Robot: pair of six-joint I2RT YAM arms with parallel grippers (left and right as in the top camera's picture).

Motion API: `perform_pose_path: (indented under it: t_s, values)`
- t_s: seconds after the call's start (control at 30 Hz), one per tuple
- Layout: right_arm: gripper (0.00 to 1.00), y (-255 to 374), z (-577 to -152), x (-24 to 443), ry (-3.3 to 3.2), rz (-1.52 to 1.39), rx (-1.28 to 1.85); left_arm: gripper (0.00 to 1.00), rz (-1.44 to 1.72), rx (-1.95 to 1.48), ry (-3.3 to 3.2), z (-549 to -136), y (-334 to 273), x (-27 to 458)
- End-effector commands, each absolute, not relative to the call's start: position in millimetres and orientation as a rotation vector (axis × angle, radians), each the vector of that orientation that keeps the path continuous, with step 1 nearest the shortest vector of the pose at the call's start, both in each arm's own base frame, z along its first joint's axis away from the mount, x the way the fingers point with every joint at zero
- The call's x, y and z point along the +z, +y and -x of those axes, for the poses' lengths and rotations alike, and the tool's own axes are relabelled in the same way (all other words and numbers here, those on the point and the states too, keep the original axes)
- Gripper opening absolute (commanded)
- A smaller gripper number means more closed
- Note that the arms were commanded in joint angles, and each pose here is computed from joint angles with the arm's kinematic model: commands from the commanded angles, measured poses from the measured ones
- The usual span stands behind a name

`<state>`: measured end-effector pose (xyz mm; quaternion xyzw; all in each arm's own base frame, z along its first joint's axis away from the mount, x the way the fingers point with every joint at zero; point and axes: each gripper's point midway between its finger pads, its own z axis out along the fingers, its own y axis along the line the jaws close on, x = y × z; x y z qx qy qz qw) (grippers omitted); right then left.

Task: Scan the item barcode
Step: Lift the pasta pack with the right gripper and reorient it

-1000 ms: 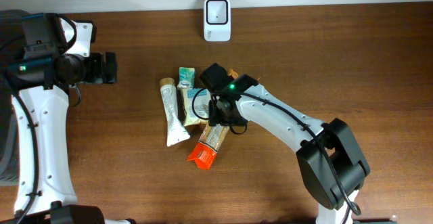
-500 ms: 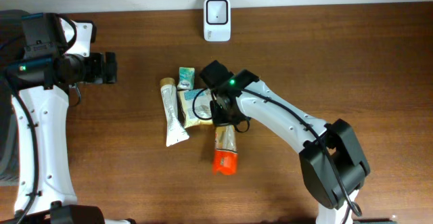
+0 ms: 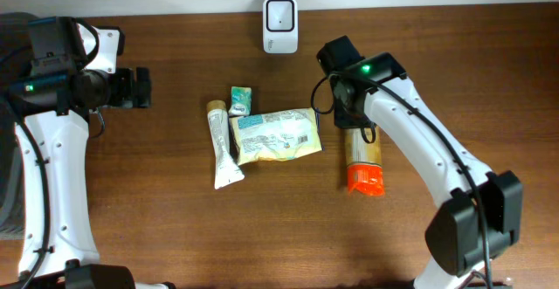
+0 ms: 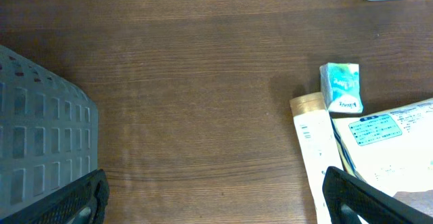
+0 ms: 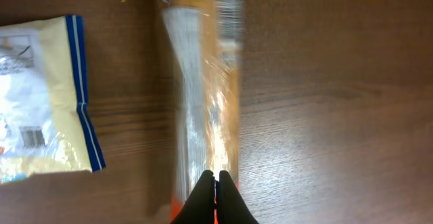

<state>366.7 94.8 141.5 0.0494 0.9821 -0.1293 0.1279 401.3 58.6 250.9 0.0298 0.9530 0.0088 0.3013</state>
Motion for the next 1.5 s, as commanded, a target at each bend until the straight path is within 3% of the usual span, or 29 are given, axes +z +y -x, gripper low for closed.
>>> perform_pose_path:
  t_s: [0.0, 0.1, 0.13, 0.23, 0.47, 0.73, 0.83, 1.0, 1.1, 1.23, 1.43, 1.47]
  values:
    - [0.22, 95, -373, 117, 2.862, -0.312, -0.430, 0.99, -0.094, 0.041, 2.503, -398, 59, 261]
    - [0.52, 114, -369, 107, 2.959, -0.141, -0.304, 0.99, -0.094, 0.041, 2.503, -398, 59, 261]
    - [0.57, 126, -364, 104, 3.008, -0.035, -0.210, 0.99, -0.094, 0.041, 2.503, -398, 59, 261]
    - [0.57, 144, -345, 95, 3.111, 0.128, -0.039, 0.99, -0.094, 0.041, 2.503, -398, 59, 261]
    - [0.50, 158, -300, 40, 3.268, 0.120, 0.182, 0.99, -0.094, 0.041, 2.503, -398, 59, 261]
    - [0.50, 74, -287, 3, 3.341, -0.381, 0.134, 0.99, -0.094, 0.041, 2.503, -398, 59, 261]
    - [0.50, 1, -309, -4, 3.199, -0.743, 0.162, 0.99, -0.094, 0.041, 2.503, -398, 59, 261]
    - [0.50, -55, -367, 0, 2.860, -0.953, 0.403, 0.99, -0.094, 0.041, 2.503, -398, 59, 261]
    - [0.56, -53, -420, 22, 2.633, -0.799, 0.633, 0.99, -0.094, 0.041, 2.503, -398, 59, 261]
    - [0.67, -33, -461, 44, 2.492, -0.607, 0.675, 0.99, -0.094, 0.041, 2.503, -398, 59, 261]
    - [0.66, -4, -465, 51, 2.533, -0.680, 0.670, 0.99, -0.094, 0.041, 2.503, -398, 59, 261]
    - [0.72, -3, -460, 49, 2.586, -0.760, 0.560, 0.99, -0.094, 0.041, 2.503, -398, 59, 261]
